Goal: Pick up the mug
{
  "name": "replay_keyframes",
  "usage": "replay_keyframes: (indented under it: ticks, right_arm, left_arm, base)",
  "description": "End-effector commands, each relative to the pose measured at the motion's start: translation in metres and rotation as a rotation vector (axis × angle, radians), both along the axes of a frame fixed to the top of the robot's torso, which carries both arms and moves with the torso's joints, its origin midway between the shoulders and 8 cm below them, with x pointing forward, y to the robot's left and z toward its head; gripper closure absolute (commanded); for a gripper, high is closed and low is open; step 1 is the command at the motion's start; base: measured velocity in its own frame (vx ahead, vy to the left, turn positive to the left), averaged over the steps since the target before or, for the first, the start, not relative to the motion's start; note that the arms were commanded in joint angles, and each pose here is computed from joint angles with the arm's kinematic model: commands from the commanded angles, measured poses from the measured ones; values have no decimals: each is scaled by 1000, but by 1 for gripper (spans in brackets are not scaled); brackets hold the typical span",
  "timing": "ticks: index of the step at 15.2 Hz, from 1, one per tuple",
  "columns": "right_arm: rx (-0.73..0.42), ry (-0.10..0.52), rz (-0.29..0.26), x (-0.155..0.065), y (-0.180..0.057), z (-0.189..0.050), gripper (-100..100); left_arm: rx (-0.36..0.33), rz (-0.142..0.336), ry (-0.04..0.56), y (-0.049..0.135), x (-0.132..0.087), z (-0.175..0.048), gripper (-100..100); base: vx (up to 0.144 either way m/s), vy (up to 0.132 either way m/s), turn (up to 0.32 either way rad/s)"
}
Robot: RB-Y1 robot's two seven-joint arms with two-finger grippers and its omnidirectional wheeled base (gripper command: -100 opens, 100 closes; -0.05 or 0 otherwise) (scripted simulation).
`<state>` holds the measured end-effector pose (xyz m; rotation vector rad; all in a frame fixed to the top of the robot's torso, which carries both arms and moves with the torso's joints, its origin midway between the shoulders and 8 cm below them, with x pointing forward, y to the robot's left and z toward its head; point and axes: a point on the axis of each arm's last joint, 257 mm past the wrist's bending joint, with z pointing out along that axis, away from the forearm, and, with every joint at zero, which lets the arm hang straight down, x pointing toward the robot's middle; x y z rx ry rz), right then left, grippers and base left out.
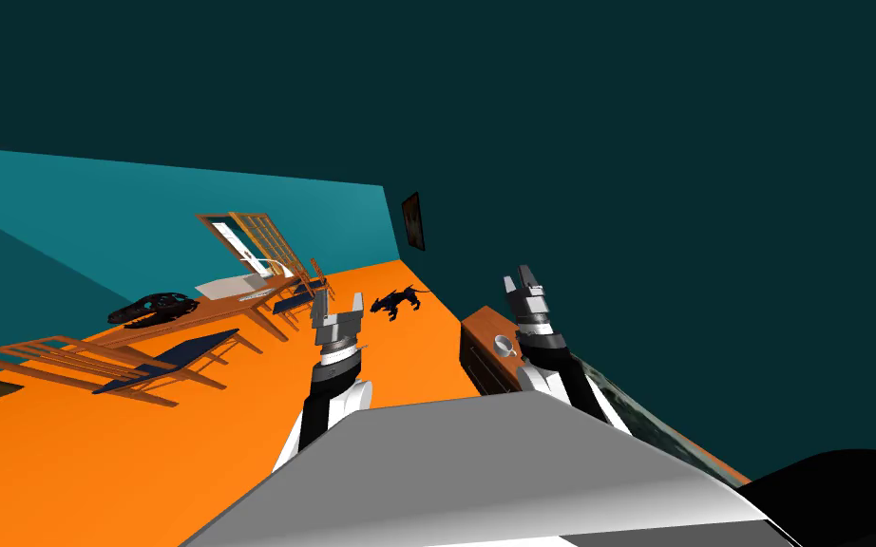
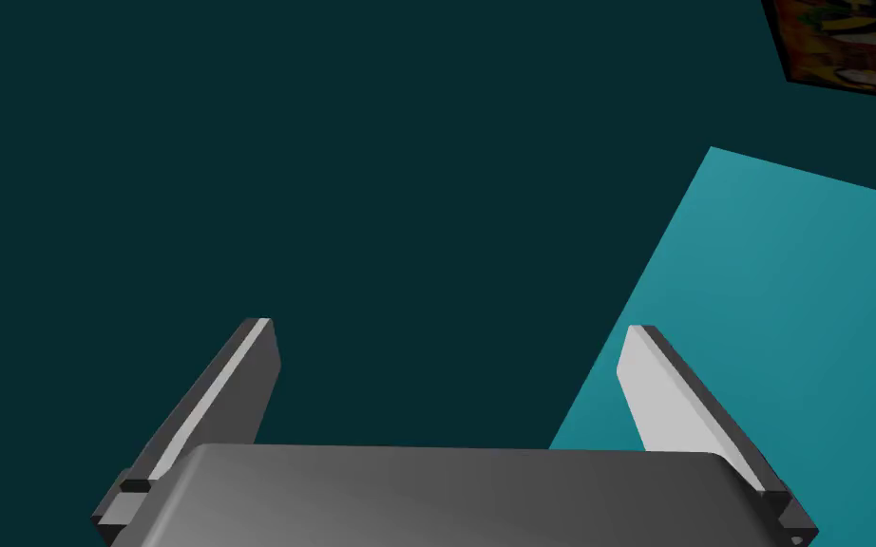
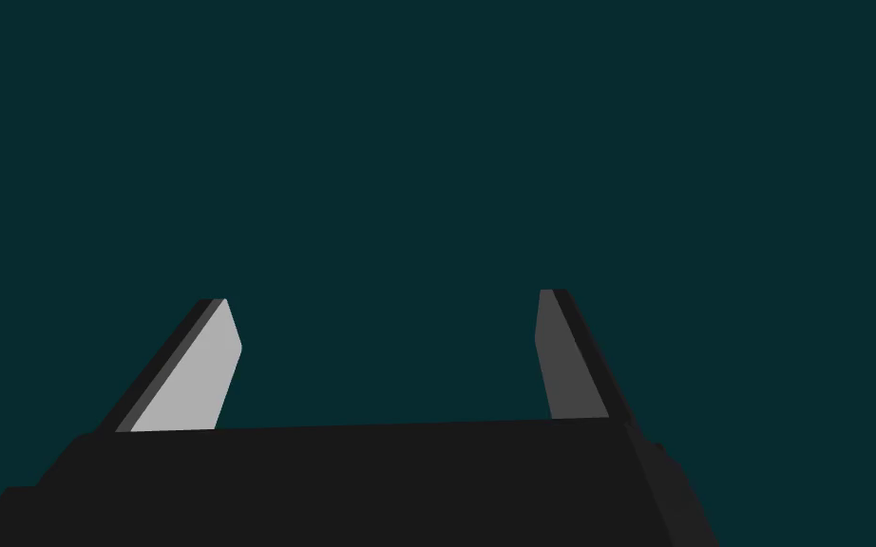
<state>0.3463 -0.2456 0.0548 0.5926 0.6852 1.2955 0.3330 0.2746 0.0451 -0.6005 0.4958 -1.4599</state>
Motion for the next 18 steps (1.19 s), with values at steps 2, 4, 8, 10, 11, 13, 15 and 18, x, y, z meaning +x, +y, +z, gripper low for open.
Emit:
replay_keyframes:
  ticks: [2,4,8,10,11,13,15,18]
  right_arm:
    - [-9,77,18,13,-7,-23,-100]
    - [3,154,22,25,-18,-48,-100]
    - [54,306,13,43,-48,-99,-100]
    - [80,363,4,48,-62,-119,-100]
    - [81,366,4,48,-62,-120,-100]
    - [113,427,-8,52,-77,-141,-100]
    - [149,489,-24,55,-94,-164,-100]
    - [192,552,-44,56,-113,-188,-100]
  left_arm:
    - [0,0,0,0,0,0,0]
    - [0,0,0,0,0,0,0]
    - [0,0,0,0,0,0,0]
    - [0,0,0,0,0,0,0]
    - [0,0,0,0,0,0,0]
    - [0,0,0,0,0,0,0]
    - [0,0,0,0,0,0,0]
    - [0,0,0,0,0,0,0]
  base:
    - [62,49,-52]
    - [159,113,-74]
    - [186,122,-72]
    - [180,126,-79]
    - [164,95,-47]
    - [166,95,-67]
    - [165,114,-76]
    - [140,101,-61]
